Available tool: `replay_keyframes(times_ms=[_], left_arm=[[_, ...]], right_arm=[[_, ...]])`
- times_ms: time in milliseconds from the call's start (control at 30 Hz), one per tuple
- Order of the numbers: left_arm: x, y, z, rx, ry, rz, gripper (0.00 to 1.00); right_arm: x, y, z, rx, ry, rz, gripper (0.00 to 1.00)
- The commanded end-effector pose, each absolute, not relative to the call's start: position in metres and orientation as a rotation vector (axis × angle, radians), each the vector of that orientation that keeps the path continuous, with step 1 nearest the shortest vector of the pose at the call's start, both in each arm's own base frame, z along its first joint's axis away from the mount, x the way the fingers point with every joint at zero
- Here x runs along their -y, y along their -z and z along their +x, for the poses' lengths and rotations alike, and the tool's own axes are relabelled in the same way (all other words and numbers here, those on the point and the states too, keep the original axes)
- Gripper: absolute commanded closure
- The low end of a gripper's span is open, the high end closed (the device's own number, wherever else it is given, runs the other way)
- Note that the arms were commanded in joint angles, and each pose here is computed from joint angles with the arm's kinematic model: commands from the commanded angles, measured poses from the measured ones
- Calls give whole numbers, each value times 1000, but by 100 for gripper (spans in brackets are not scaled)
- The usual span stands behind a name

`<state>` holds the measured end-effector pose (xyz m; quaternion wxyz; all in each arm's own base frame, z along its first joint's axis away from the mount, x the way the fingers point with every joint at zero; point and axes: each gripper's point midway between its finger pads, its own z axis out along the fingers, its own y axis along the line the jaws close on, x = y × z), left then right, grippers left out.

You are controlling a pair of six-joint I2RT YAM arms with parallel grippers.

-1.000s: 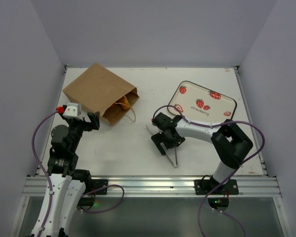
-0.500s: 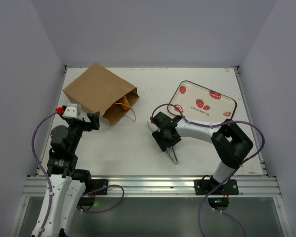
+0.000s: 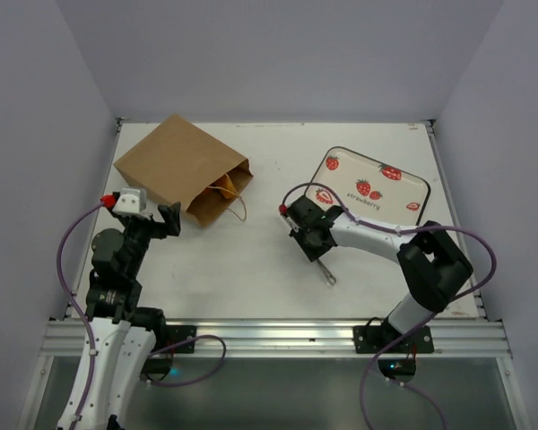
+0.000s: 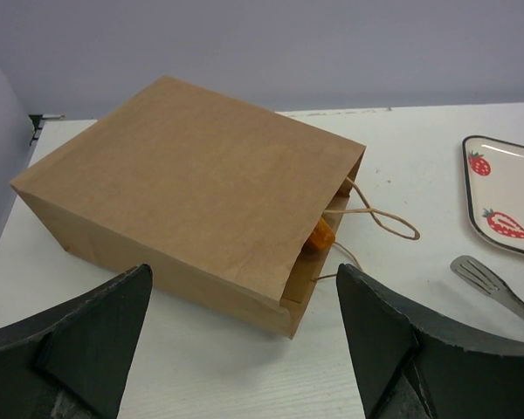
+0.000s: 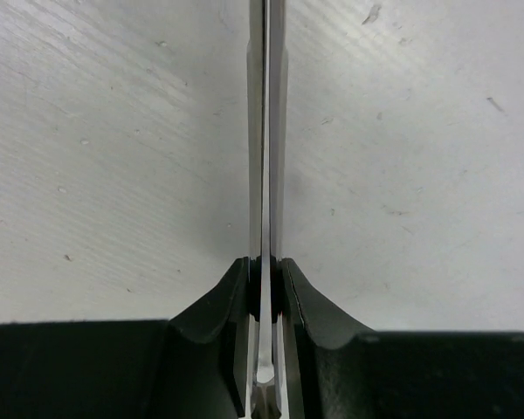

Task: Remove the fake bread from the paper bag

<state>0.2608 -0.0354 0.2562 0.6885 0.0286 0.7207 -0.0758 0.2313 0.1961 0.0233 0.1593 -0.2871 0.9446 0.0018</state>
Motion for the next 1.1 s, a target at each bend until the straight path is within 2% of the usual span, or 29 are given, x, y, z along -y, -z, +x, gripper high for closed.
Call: replay_keyframes(times_ms=[0,67,333,600,633,767,1067], left_arm=[[36,-263,260,-1585,167,76,10],[36,-264,259,-1582,166,75,10],[37,-263,259,-1584,173,80,10],[37,-262,259,-1588,176,80,10],[37,-262,259,-1588,176,80,10],[38,-263,259,-1587,178,85,10],[42,-263,259,-1585,196,98,10]], right_arm=[[-202,-58,254,-2549,-64,-876,100],[-200,-75,261,-2499,-85,-975,100],[-194,-150,283,-2318,-431,-1027,99],[-180,-176,292,-2239,-521,-975,74],[-180,-179,293,-2231,-528,-970,67],[-175,-188,297,-2209,-546,-944,55],[-168,-197,295,-2175,-565,-934,51]])
